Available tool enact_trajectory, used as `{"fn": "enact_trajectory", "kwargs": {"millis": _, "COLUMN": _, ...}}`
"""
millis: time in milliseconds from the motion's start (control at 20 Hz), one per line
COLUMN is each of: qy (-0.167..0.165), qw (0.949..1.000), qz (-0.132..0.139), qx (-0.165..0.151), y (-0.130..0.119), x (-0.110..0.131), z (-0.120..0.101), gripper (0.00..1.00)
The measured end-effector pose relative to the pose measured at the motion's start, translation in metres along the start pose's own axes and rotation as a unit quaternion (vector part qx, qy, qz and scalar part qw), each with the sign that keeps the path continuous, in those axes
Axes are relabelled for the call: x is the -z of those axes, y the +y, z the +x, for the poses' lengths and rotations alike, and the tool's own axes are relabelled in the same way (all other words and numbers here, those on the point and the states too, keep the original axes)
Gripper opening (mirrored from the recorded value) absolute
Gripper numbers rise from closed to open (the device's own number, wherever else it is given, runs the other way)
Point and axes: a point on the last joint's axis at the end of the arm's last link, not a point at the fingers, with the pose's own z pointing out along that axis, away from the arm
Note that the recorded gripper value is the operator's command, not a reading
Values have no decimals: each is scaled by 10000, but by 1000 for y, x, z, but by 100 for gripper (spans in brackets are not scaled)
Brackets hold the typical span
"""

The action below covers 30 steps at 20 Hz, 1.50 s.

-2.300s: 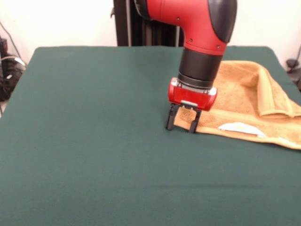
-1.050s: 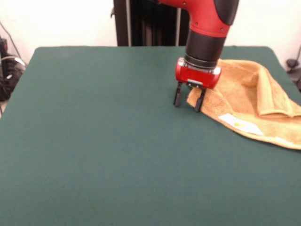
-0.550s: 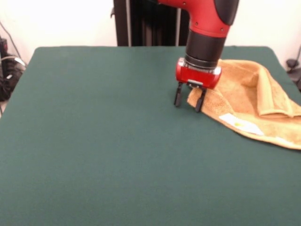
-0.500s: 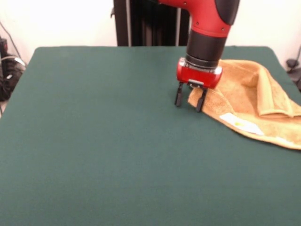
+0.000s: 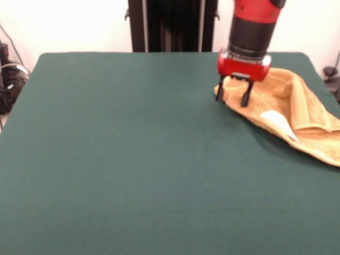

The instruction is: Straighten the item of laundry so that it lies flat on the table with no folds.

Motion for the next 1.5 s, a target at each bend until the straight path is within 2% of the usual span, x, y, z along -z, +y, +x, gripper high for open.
{"fn": "enact_trajectory", "kwargs": {"millis": 200, "qy": 252, "qw": 9996, "qz": -86, "qx": 80, "y": 13, "x": 24, "z": 2, "gripper": 100}}
{"fn": "enact_trajectory", "kwargs": {"millis": 600, "qy": 230, "qw": 9996, "qz": -131, "qx": 59, "y": 14, "x": 36, "z": -5, "gripper": 100}}
{"fn": "enact_trajectory", "kwargs": {"millis": 650, "qy": 229, "qw": 9996, "qz": -131, "qx": 53, "y": 14, "x": 36, "z": -5, "gripper": 0}}
{"fn": "enact_trajectory", "kwargs": {"millis": 1200, "qy": 244, "qw": 9996, "qz": -116, "qx": -34, "y": 5, "x": 33, "z": -10, "gripper": 0}}
{"fn": "enact_trajectory", "kwargs": {"millis": 1500, "qy": 203, "qw": 9998, "qz": -62, "qx": -67, "y": -1, "x": 8, "z": -7, "gripper": 0}}
